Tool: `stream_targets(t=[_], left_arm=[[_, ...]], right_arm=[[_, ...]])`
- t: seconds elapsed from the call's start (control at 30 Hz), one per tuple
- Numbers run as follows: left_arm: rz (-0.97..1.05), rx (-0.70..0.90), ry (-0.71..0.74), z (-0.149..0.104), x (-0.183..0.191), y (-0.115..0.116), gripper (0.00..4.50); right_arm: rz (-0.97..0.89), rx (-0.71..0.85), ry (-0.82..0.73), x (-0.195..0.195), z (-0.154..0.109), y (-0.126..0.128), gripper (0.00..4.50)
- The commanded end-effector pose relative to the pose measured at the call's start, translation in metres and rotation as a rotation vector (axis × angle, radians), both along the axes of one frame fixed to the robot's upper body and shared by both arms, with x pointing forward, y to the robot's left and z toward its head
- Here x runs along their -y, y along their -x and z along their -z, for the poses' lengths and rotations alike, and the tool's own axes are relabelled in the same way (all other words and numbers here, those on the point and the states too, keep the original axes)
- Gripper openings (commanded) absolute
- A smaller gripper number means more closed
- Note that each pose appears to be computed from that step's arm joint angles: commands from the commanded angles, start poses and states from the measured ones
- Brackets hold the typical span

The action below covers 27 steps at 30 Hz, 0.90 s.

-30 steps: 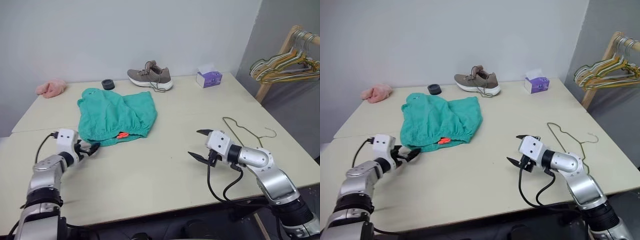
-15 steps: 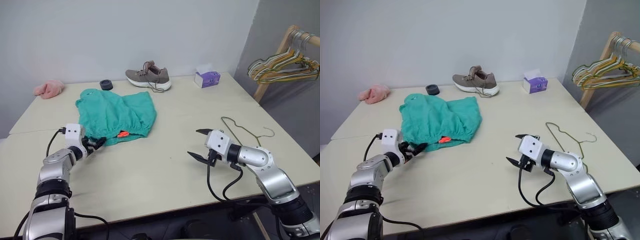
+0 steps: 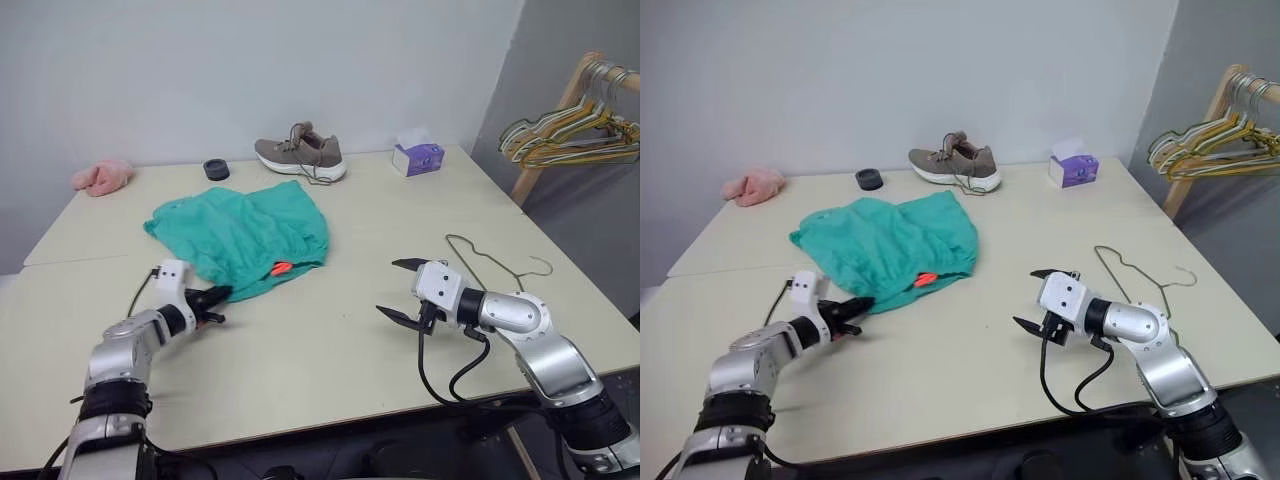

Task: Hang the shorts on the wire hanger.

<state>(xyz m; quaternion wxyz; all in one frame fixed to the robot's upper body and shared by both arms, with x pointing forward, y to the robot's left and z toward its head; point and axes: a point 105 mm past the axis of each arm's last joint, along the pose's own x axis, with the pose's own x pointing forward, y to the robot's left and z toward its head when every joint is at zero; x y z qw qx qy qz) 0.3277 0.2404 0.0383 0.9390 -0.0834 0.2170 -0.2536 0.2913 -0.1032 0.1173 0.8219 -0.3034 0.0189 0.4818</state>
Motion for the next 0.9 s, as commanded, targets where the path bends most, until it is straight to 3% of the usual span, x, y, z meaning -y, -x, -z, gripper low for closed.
stream_targets(t=[0.03,0.27,0.4,0.43,0.57,0.77,0.9], left_arm=[[0.204,0.042,0.089,-0.025,0.058,0.008,0.04],[0.425,0.038,0.19,-0.037,0.147,0.026,0.04],[0.48,0.052,0.186,-0.04,0.152,0.036,0.04],[0.487,0.059,0.189,-0.042,0.149,0.038,0.53],[0.558,0.094,0.171,-0.056,0.133,0.055,1.62],[0.583,0.136,0.015,-0.063,0.089,0.07,3.45],[0.584,0.118,-0.067,-0.059,0.065,0.082,3.45]], right_arm=[[-0.045,0.028,0.019,0.009,-0.016,0.008,4.5],[-0.072,-0.019,0.109,0.027,-0.013,0.018,4.5],[-0.085,-0.02,0.114,0.025,-0.014,0.02,4.5],[-0.094,-0.025,0.114,0.023,-0.014,0.022,4.5],[-0.149,-0.045,0.138,0.016,-0.008,0.03,4.5],[-0.216,-0.036,0.156,0.001,-0.004,0.034,4.5],[-0.265,-0.008,0.176,-0.016,0.002,0.032,4.5]])
